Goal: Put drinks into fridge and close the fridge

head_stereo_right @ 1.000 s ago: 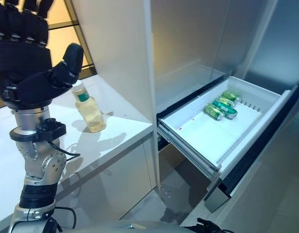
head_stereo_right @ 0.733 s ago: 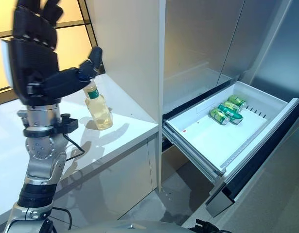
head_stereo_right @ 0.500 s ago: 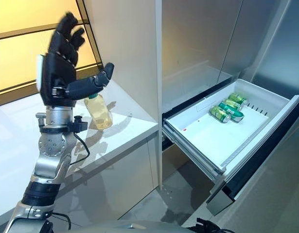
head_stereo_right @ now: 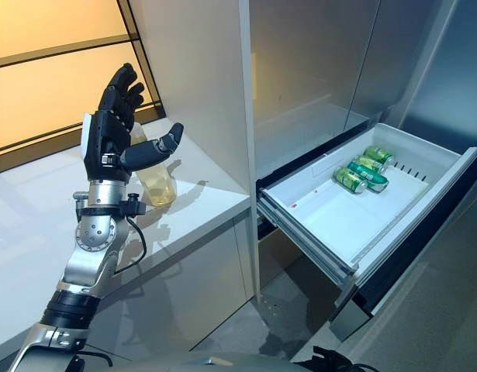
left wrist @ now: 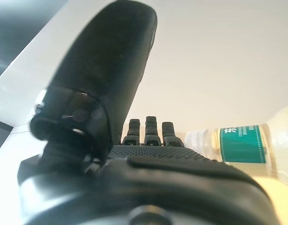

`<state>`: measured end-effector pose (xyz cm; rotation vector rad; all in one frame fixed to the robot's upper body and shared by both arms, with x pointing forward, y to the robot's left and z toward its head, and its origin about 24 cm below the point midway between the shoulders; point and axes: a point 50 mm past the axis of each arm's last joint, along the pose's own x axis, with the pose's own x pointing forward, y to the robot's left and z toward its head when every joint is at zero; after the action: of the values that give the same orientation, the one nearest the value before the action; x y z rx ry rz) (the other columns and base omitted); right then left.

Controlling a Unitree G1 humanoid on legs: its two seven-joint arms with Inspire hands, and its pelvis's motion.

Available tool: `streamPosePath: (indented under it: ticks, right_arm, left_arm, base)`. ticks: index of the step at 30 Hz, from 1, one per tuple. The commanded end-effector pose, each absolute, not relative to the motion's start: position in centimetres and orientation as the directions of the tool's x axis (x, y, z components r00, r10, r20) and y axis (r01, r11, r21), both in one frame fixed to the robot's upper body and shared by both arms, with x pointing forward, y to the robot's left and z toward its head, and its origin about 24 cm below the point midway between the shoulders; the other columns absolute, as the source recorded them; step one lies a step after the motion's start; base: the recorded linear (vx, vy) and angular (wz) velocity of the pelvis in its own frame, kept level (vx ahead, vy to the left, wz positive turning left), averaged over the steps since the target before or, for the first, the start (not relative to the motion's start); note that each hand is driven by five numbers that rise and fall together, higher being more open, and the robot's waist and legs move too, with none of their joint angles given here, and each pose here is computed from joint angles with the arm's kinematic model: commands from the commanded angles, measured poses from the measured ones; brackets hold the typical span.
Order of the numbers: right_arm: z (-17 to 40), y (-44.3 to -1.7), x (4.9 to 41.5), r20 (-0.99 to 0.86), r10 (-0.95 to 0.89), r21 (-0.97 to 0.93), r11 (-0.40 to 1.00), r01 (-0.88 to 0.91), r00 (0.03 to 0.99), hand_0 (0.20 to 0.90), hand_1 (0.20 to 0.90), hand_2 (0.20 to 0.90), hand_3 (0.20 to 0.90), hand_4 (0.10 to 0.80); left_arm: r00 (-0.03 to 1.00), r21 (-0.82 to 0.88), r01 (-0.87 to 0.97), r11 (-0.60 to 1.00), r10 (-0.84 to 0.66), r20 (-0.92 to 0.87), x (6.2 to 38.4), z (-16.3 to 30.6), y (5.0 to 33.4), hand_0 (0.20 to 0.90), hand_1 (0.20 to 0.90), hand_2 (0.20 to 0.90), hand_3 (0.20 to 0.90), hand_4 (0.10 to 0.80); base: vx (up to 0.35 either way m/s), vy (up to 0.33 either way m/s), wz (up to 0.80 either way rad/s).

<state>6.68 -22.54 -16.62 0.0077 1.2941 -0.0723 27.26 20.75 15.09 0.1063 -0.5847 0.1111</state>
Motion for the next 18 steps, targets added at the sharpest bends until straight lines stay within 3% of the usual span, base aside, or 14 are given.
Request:
streamPosePath:
  ticks: [1,4,12,14,18]
  right_arm:
    - [-16.8,-19.7,8.4,-0.949,0.039,0.045,0.999,0.012,0.312,0.900,0.900,0.900,0.900,0.800]
    - [-16.8,-19.8,8.4,-0.950,0.037,0.042,0.999,0.010,0.310,0.900,0.900,0.900,0.900,0.800]
    - [-16.9,-19.8,8.1,-0.952,0.036,0.041,0.999,0.009,0.305,0.900,0.900,0.900,0.900,0.800]
    - [-17.0,-19.7,8.0,-0.952,0.036,0.041,0.999,0.010,0.304,0.900,0.900,0.900,0.900,0.800]
    - [-17.0,-19.6,8.0,-0.952,0.037,0.041,0.999,0.008,0.305,0.900,0.900,0.900,0.900,0.800]
  left_arm:
    - [0.773,0.043,-0.197,0.979,0.128,0.621,27.6,16.2,22.0,0.900,0.900,0.900,0.900,0.800]
    - [0.754,0.020,-0.149,0.989,0.101,0.649,27.3,16.6,21.7,0.900,0.900,0.900,0.900,0.800]
    - [0.566,0.032,-0.072,0.997,0.015,0.824,25.3,20.1,20.4,0.900,0.900,0.900,0.900,0.800]
    - [0.502,0.022,-0.071,0.997,0.017,0.865,24.6,21.2,20.0,0.900,0.900,0.900,0.900,0.800]
    - [0.481,-0.004,-0.133,0.991,0.068,0.874,24.5,21.6,20.1,0.900,0.900,0.900,0.900,0.800]
  base:
    - [0.000,0.000,0.00]
    - [0.000,0.000,0.00]
    - [0.000,0.000,0.00]
    - [0.000,0.000,0.00]
    - [0.000,0.000,0.00]
